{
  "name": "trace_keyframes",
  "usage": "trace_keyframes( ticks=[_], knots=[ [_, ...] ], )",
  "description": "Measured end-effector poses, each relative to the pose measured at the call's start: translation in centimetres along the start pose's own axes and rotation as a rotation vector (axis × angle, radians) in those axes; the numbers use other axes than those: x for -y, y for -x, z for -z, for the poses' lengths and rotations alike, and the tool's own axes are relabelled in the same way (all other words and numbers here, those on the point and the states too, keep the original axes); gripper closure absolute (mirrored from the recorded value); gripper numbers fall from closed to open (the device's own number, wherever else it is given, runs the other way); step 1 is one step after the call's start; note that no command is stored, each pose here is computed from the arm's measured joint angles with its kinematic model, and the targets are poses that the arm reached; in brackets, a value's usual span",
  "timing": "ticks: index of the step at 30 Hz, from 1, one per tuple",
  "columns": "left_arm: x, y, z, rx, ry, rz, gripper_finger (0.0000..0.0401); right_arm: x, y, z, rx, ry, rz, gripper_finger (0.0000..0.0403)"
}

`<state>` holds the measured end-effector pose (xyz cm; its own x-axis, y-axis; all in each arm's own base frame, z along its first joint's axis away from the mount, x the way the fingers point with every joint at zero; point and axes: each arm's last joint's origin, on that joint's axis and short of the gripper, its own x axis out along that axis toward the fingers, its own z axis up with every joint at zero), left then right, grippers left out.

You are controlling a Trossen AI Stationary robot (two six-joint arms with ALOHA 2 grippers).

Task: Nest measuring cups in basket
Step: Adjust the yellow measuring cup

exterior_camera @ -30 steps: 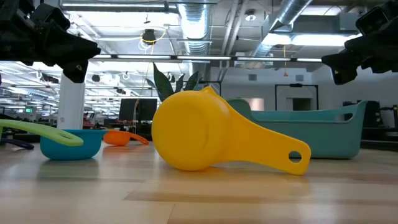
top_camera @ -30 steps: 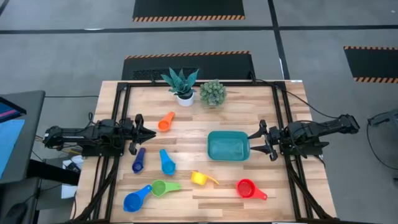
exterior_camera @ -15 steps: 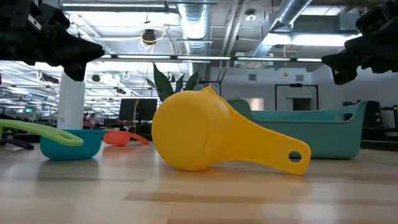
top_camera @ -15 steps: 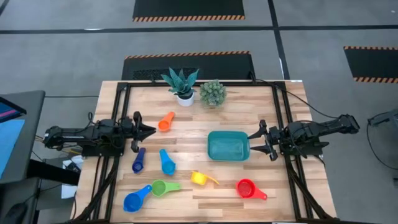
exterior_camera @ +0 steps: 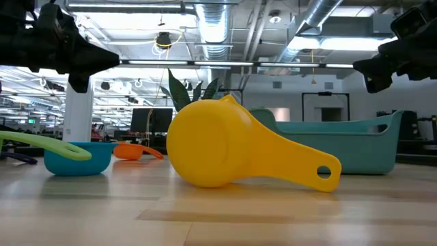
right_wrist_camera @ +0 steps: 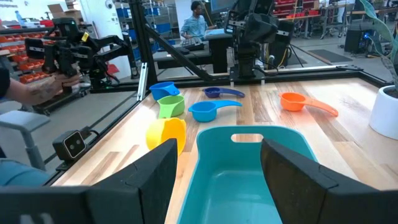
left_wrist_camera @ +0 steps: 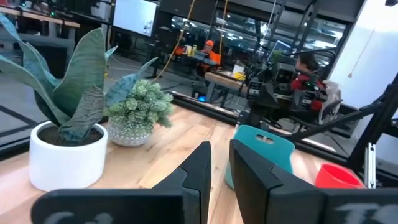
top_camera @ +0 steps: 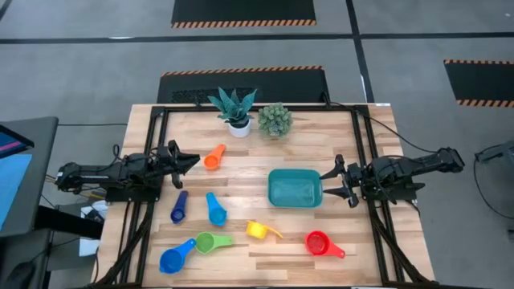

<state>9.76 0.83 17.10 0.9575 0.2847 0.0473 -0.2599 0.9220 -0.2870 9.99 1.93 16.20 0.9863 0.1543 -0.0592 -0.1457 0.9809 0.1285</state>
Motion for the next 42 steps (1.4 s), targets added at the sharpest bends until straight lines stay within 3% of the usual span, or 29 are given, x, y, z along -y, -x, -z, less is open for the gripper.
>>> trace_keyframes(
  ticks=[5,15,19,24,28,31,38,42],
  knots=[
    [0.1,0.0,0.1,-0.015,0.018,0.03,0.0352,0.0,0.0,0.0,0.0,0.0,0.0,0.0148],
    [0.5,0.1,0.5,-0.094,-0.027,0.209,0.0352,0.1,0.0,-0.2,0.026,0.046,0.007,0.0148],
    [0.5,0.1,0.5,-0.096,-0.009,0.21,0.0352,0.0,0.0,-1.0,0.11,0.127,0.013,0.0148],
    [0.5,0.1,0.5,-0.092,-0.028,0.204,0.0352,-0.1,0.2,-1.8,0.195,0.077,-0.005,0.0148],
    [0.4,0.0,0.4,-0.068,-0.124,0.168,0.0352,-0.3,0.2,-1.9,0.198,-0.044,-0.071,0.0148],
    [0.3,0.0,0.2,-0.037,-0.19,0.104,0.0352,-0.4,0.2,-1.9,0.192,-0.069,-0.098,0.0148],
    [0.0,0.0,-0.1,0.009,-0.325,-0.015,0.0352,-0.3,0.2,-2.0,0.204,-0.048,-0.076,0.0148],
    [-0.2,0.0,-0.7,0.081,-0.279,-0.12,0.0352,-0.2,0.3,-2.3,0.247,0.095,-0.003,0.0148]
  ],
)
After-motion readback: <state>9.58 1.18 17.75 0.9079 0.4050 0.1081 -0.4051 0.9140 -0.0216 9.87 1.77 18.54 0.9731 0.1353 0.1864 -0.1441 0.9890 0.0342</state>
